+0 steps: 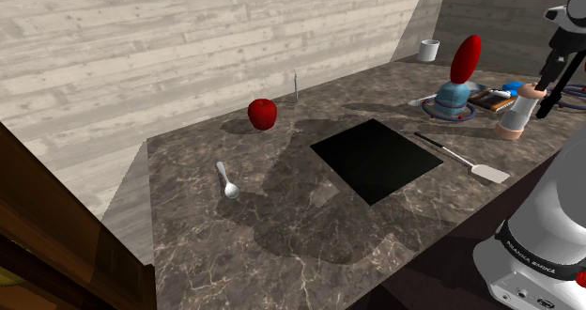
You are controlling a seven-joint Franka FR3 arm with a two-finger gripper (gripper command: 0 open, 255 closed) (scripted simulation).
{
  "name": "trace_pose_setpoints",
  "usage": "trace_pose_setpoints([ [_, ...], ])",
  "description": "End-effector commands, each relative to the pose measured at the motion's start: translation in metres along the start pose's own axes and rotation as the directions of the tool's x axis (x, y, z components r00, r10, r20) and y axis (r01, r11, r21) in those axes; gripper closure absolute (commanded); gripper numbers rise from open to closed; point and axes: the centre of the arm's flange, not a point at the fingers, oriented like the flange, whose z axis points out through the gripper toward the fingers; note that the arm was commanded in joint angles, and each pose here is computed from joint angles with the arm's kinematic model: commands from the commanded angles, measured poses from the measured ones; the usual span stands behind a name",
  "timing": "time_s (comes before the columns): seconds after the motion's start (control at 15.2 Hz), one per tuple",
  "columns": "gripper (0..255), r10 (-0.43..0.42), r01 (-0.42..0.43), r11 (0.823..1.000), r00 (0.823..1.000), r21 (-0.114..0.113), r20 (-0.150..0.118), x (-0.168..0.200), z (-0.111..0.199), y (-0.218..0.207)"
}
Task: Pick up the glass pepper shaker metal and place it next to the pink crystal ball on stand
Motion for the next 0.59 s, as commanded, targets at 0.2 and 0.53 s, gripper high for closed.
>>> trace_pose_setpoints([
  [0.2,0,0.000,0.000,1.000,1.000,0.001,0.001,-0.001,-0.033,0.000],
  [0.53,0,0.000,0.000,1.000,1.000,0.001,0.001,-0.001,-0.033,0.000],
])
